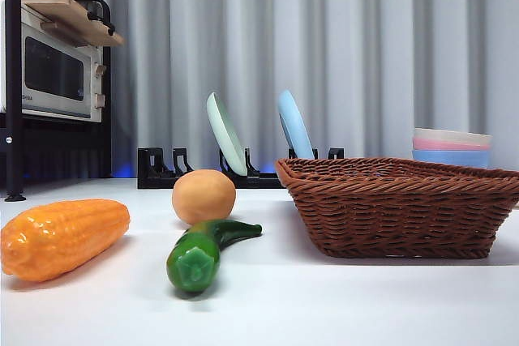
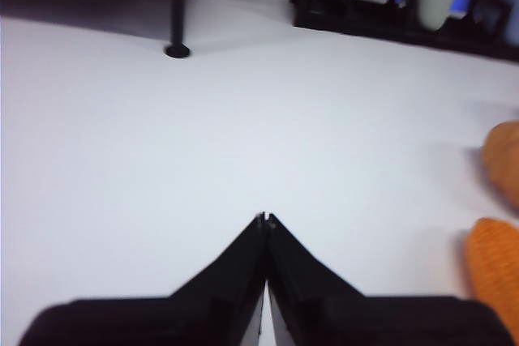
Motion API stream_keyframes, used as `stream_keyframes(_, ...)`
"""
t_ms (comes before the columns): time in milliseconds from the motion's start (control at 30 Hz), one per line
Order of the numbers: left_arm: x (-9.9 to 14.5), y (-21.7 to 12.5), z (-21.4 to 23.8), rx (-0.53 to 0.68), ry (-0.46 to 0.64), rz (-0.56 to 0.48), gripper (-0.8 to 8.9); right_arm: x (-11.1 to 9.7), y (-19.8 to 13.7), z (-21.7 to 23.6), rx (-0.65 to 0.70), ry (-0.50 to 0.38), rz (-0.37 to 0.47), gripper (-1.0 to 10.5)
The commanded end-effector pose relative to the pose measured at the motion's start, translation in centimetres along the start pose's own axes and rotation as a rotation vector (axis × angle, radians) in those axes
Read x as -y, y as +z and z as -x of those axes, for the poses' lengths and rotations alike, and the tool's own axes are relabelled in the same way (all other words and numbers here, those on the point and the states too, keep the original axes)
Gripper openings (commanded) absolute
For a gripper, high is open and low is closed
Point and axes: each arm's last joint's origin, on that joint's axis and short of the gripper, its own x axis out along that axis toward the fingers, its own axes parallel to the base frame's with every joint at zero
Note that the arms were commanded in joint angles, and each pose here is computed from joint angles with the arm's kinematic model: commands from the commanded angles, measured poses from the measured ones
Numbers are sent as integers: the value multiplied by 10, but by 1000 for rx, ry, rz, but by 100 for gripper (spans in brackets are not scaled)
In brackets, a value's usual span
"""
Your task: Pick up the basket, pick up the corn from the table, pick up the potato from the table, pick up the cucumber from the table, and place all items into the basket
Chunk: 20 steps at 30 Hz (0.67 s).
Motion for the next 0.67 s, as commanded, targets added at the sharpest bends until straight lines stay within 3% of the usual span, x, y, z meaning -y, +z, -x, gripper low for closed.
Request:
stream_keyframes(33, 0, -3, -1, -13, -12, 91, -3, 1, -4, -1, -4, -4, -132, 2)
stream_keyframes(367, 4, 10, 2, 58, -75, 96, -7, -2, 6, 1, 35, 12, -123, -9)
stream_keyframes(667, 12, 48, 19, 126, -91, 83, -7, -12, 35, 6, 48, 15, -68, -8)
